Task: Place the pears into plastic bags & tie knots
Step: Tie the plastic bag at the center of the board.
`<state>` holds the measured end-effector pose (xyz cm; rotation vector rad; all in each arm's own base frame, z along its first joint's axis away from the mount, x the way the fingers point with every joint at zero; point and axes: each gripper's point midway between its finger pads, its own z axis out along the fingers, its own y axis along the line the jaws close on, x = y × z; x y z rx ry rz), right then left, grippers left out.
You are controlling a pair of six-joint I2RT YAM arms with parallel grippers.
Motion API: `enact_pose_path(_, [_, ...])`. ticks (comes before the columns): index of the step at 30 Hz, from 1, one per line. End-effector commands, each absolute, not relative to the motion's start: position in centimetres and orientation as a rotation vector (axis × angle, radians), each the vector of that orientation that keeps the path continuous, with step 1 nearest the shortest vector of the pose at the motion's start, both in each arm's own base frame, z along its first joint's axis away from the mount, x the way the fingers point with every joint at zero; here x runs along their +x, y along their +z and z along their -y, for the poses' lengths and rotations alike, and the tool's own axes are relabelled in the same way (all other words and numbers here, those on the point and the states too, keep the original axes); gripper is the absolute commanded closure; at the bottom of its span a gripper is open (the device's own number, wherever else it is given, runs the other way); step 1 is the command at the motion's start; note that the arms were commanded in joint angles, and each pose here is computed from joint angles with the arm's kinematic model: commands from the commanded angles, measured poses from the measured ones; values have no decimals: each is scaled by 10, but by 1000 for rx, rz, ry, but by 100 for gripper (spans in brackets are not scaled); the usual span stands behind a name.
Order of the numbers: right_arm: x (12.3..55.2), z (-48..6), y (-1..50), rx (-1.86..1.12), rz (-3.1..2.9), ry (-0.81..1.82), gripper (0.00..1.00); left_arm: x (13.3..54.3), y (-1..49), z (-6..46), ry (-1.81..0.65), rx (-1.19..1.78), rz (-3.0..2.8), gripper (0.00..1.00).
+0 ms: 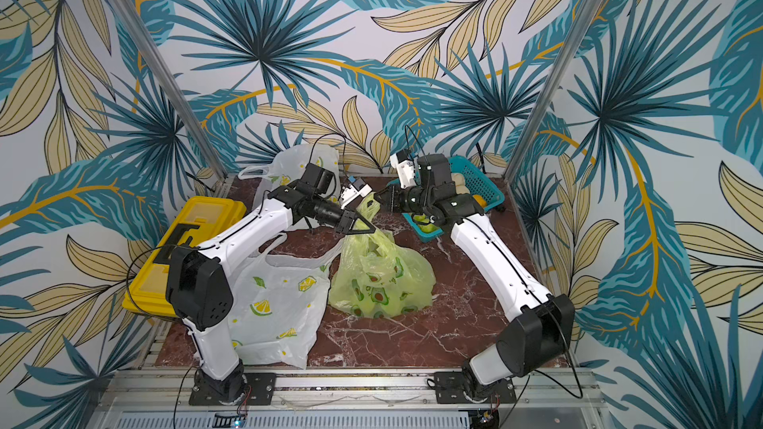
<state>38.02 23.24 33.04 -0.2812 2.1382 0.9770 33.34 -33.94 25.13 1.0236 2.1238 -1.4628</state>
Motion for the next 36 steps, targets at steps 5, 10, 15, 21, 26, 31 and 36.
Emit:
enact_pose_path(5, [359,-219,343,-306,-2070,942,100,327,272,336,-1474,1039,-2066,83])
enact_pose_path(10, [344,-201,335,-281,-2093,845,100,324,273,334,-1496,1042,-2060,89])
enact_pose_path(15, [318,-194,325,-280,-2139,860,100,328,269,331,-1493,1021,-2077,93])
enact_pose_path(21, [264,-215,268,-347,-2370,880,100,339,275,331,-1475,987,-2085,93])
enact_pose_path(26, [255,-244,214,-253,-2475,980,100,335,280,337,-1492,1006,-2072,92])
enact_pose_path(31, [292,-243,194,-187,-2444,862,100,322,288,337,-1548,1043,-2028,92])
enact_pose_path(36, [315,-247,203,-239,-2357,905,100,310,285,323,-1570,1059,-2003,81])
